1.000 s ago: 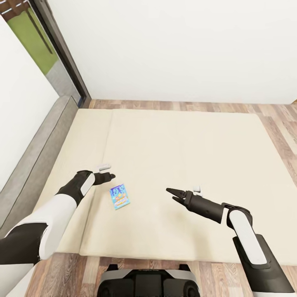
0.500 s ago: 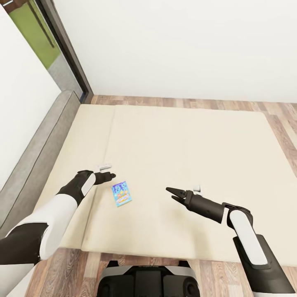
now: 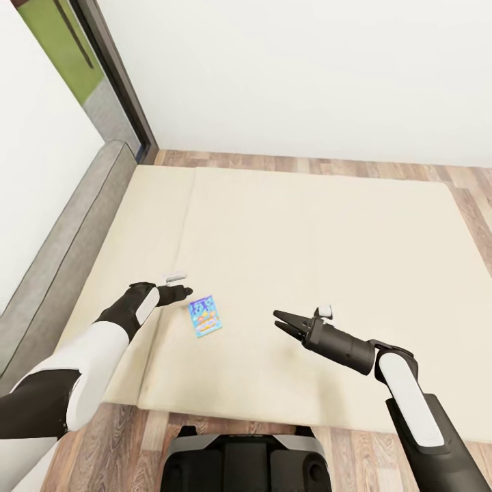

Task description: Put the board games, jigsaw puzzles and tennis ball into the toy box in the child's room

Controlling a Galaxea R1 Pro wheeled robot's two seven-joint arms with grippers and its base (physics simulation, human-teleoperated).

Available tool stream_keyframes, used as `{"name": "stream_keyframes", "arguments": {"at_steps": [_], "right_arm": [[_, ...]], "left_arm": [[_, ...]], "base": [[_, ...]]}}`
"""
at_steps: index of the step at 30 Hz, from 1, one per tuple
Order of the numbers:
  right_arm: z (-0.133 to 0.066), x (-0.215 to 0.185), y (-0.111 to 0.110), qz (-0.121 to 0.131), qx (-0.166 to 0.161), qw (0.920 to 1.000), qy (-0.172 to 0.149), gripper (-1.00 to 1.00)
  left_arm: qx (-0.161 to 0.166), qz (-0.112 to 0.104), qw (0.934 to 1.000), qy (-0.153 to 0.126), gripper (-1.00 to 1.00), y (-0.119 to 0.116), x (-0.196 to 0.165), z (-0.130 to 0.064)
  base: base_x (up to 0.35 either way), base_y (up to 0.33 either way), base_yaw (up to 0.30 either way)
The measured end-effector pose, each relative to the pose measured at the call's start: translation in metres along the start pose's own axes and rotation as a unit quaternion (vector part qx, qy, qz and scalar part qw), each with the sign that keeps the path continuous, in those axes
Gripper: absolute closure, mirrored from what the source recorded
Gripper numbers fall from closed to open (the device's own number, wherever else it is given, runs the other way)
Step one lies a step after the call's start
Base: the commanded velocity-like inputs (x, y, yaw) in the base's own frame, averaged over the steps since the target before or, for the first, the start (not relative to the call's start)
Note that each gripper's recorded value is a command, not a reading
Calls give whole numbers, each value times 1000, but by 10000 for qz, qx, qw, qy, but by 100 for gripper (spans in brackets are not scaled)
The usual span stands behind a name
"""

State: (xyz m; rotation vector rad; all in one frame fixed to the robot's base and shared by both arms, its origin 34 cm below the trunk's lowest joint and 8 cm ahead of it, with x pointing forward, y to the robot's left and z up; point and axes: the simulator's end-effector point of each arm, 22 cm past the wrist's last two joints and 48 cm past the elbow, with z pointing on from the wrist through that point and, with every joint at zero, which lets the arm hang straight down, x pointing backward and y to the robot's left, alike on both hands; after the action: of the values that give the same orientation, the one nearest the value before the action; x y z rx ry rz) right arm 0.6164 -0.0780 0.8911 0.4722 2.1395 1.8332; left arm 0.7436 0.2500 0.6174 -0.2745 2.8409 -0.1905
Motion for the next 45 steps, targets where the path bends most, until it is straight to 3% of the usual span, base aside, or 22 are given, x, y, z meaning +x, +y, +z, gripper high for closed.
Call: {"name": "stream_keyframes", "arguments": {"at_steps": [11, 25, 45], "right_arm": [[0, 1, -6, 67, 12, 10000, 1, -100], [1, 1, -7, 67, 17, 10000, -5, -100], [1, 1, -7, 67, 20, 10000, -5, -100]], "left_arm": [[-10, 3, 10000, 61, -100, 2, 7, 6], [-11, 13, 10000, -23, -100, 2, 3, 7], [-8, 11, 10000, -68, -100, 2, 2, 7]], "base": [[0, 0, 26], [0, 0, -213], [0, 0, -20]]}}
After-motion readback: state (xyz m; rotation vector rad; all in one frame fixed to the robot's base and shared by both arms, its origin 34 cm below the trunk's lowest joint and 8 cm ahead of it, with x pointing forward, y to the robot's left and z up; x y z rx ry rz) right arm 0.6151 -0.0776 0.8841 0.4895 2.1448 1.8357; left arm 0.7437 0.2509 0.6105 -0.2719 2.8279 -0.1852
